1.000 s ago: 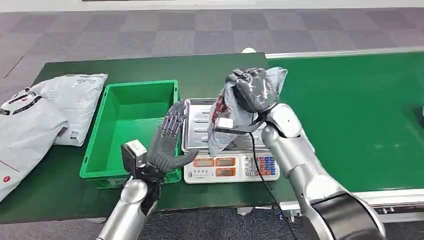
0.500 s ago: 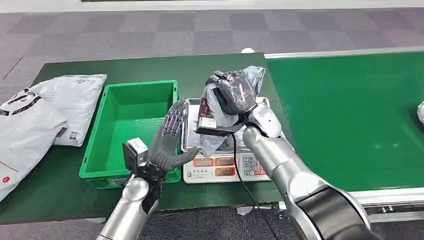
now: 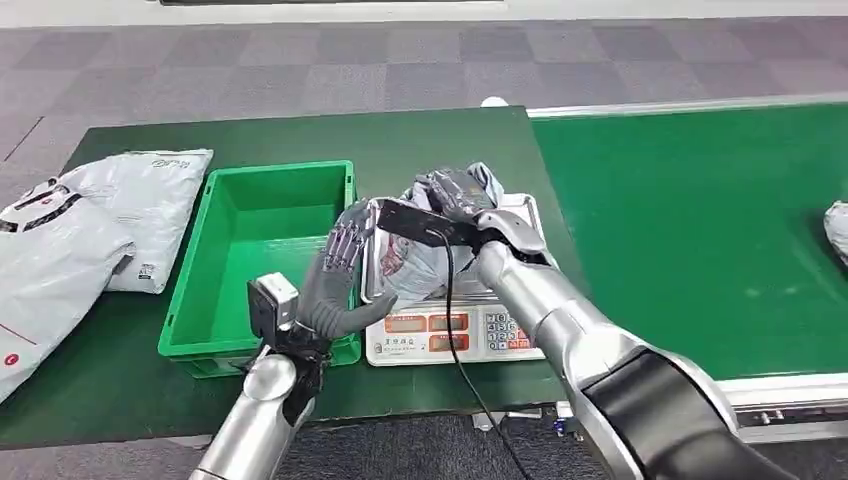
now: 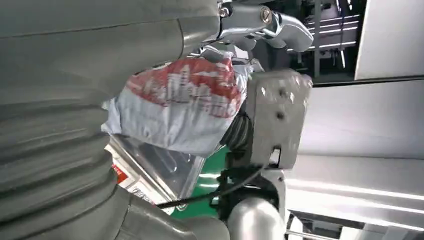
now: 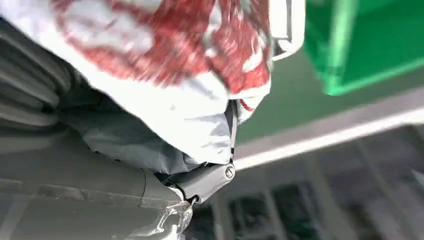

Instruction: Moved the parcel from conveyor to table for the left to box.

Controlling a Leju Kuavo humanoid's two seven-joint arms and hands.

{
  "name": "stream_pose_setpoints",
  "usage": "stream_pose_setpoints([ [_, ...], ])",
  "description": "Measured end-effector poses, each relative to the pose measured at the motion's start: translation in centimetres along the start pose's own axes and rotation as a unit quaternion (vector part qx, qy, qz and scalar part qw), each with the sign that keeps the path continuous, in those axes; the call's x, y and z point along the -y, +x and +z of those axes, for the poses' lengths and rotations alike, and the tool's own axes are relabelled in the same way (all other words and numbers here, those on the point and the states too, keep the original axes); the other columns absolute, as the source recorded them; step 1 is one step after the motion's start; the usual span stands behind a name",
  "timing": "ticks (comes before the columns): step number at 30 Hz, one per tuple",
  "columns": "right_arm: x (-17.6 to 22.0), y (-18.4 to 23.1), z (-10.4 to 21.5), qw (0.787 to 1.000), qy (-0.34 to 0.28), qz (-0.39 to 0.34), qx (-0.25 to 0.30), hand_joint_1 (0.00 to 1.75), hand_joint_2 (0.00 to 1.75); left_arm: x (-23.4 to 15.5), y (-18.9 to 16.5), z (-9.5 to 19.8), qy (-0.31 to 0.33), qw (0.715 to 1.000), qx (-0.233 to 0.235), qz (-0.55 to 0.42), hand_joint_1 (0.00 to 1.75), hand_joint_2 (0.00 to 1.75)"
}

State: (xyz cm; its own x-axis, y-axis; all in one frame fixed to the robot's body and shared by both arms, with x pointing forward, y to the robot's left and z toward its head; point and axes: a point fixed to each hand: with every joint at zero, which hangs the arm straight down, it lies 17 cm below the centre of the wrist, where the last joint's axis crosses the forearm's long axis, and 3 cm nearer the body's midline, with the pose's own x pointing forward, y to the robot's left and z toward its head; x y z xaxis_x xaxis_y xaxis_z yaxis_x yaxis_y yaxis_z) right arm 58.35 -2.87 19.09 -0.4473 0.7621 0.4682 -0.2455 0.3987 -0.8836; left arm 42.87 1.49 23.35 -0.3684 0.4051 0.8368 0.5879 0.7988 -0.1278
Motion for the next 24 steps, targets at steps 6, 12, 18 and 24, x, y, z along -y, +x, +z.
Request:
stream_pose_setpoints([
  [6,-0.4,-0.7,0.1,1.0,0.009,0.014,-0.012,1.75,1.75,0.0,0.1,-0.1,-0.001,1.0,0.0,-0.002,0.0,1.75],
  [12,-1.6,-2.2,0.5,0.998,0.043,0.031,-0.043,1.75,1.75,0.1,-0.2,0.1,-0.002,1.0,-0.005,-0.005,0.0,1.75],
  [18,-1.5,-5.3,1.3,0.992,0.033,0.075,-0.093,1.75,1.75,0.3,-0.5,0.8,-0.002,1.0,-0.01,-0.009,0.0,1.75],
  [24,-2.5,-7.0,2.0,0.986,0.06,0.088,-0.126,0.0,1.75,0.3,-0.6,1.0,-0.004,1.0,-0.014,-0.016,0.0,1.75],
])
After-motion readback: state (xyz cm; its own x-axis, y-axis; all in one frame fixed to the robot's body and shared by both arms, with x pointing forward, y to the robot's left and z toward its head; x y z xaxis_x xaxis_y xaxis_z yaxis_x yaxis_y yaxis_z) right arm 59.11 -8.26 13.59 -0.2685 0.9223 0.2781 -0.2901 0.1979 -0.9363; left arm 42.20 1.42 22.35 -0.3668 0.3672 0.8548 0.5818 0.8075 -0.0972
